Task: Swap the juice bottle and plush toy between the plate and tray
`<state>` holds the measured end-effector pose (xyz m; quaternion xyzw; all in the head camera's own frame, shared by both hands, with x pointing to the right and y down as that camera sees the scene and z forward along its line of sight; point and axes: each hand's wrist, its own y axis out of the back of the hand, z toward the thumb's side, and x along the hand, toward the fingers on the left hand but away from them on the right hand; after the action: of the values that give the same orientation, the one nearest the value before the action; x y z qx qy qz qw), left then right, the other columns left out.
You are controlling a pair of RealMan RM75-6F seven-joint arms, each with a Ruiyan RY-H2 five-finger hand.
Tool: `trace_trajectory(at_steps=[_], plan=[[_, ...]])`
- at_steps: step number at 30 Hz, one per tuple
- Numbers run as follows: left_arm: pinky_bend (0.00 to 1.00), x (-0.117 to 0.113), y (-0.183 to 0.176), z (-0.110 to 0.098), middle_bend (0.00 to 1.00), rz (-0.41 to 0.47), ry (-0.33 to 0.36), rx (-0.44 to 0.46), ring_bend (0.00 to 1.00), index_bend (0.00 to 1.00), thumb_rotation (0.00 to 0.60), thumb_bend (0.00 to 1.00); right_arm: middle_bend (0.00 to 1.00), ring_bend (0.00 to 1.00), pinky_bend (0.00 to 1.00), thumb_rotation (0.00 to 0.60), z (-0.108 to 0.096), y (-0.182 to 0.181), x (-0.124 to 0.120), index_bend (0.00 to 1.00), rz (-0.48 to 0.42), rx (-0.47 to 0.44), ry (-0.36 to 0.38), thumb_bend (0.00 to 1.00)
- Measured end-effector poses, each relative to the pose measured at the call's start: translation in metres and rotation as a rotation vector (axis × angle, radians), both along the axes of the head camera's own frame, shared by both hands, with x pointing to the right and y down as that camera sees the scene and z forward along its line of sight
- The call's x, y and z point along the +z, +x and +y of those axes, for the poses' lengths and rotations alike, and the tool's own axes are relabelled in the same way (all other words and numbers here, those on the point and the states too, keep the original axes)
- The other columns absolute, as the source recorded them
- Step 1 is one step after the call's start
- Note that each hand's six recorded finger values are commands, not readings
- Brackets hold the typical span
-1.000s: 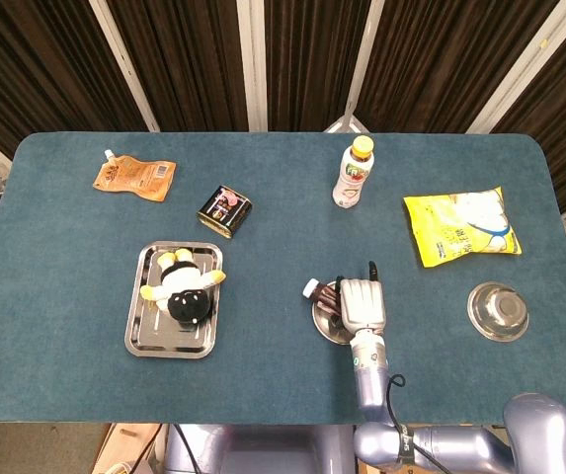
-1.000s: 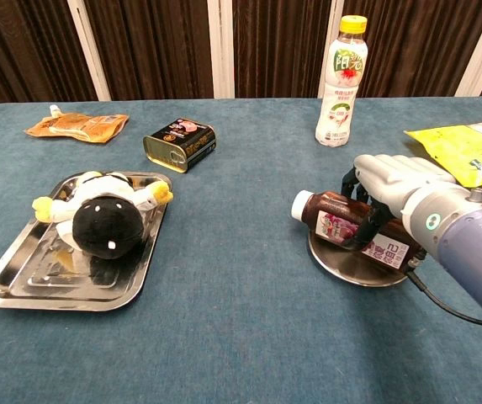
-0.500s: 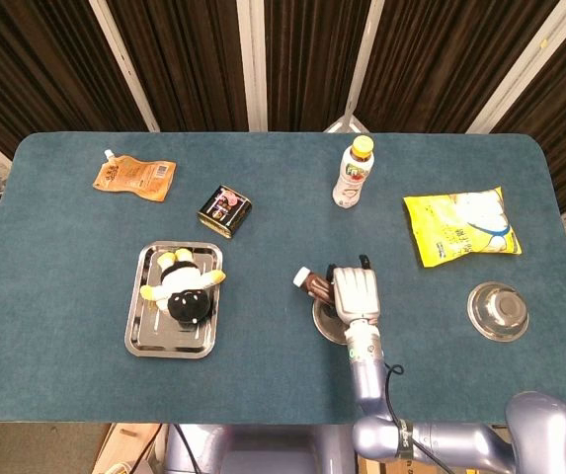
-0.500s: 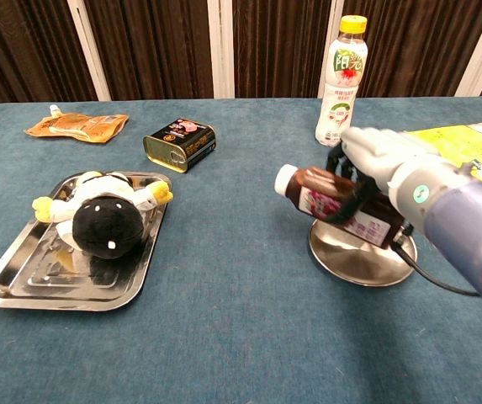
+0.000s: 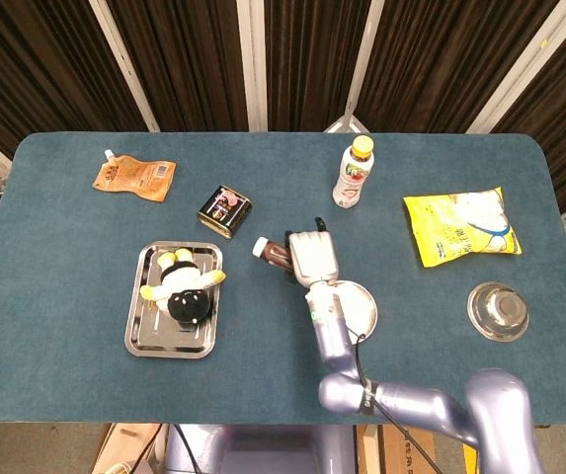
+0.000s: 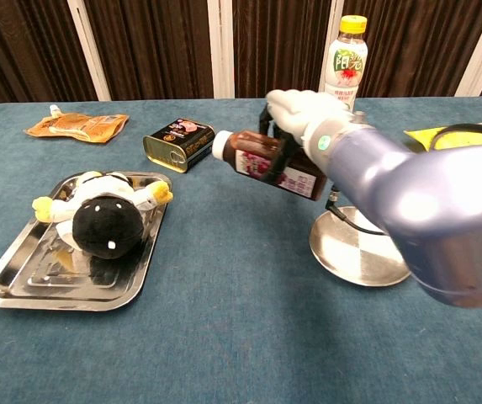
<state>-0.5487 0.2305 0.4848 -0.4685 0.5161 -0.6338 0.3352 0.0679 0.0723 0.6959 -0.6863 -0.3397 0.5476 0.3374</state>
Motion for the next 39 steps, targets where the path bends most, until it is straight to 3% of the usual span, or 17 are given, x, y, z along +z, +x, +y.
trace_trajectory(at_steps=[2, 5, 8, 15, 23, 27, 31, 34, 39], plan=[[0.03, -0.001, -0.001, 0.001, 0.00, -0.002, 0.001, -0.004, 0.00, 0.23, 0.600, 0.12, 0.50, 0.45, 0.02, 0.600, -0.005, -0.010, 0.005, 0.41, -0.001, -0.015, 0.001, 0.25], [0.03, -0.002, -0.002, 0.002, 0.00, -0.006, 0.005, -0.009, 0.00, 0.23, 0.600, 0.12, 0.14, 0.08, 0.00, 0.600, -0.009, -0.023, 0.014, 0.13, -0.012, -0.035, -0.013, 0.10], [0.03, -0.003, -0.003, 0.002, 0.00, -0.009, 0.008, -0.011, 0.00, 0.23, 0.600, 0.12, 0.00, 0.00, 0.00, 0.600, -0.005, -0.032, 0.023, 0.02, -0.026, -0.060, -0.059, 0.04], [0.03, -0.001, 0.002, 0.002, 0.00, 0.003, -0.003, 0.017, 0.00, 0.22, 0.600, 0.12, 0.00, 0.00, 0.00, 0.600, 0.001, -0.024, 0.027, 0.00, -0.005, -0.082, -0.122, 0.03], [0.03, -0.002, 0.017, 0.000, 0.00, 0.061, 0.011, 0.110, 0.00, 0.19, 0.600, 0.11, 0.00, 0.00, 0.00, 0.600, 0.004, 0.017, -0.015, 0.01, -0.030, -0.070, -0.108, 0.03], [0.03, 0.000, 0.026, -0.001, 0.00, 0.085, 0.014, 0.167, 0.00, 0.19, 0.600, 0.10, 0.00, 0.00, 0.00, 0.600, 0.011, 0.070, -0.046, 0.01, -0.033, -0.017, -0.081, 0.03], [0.03, 0.007, 0.033, -0.007, 0.00, 0.098, -0.002, 0.194, 0.00, 0.18, 0.600, 0.10, 0.00, 0.00, 0.00, 0.600, 0.025, 0.155, -0.075, 0.04, 0.018, 0.065, -0.049, 0.03], [0.03, 0.014, 0.040, -0.018, 0.00, 0.112, -0.025, 0.222, 0.00, 0.17, 0.600, 0.10, 0.00, 0.00, 0.00, 0.600, 0.045, 0.209, -0.088, 0.04, 0.056, 0.118, -0.033, 0.03], [0.03, 0.028, 0.061, -0.046, 0.00, 0.145, -0.089, 0.293, 0.00, 0.16, 0.600, 0.06, 0.00, 0.00, 0.00, 0.600, 0.078, 0.256, -0.092, 0.04, 0.050, 0.158, -0.013, 0.03]])
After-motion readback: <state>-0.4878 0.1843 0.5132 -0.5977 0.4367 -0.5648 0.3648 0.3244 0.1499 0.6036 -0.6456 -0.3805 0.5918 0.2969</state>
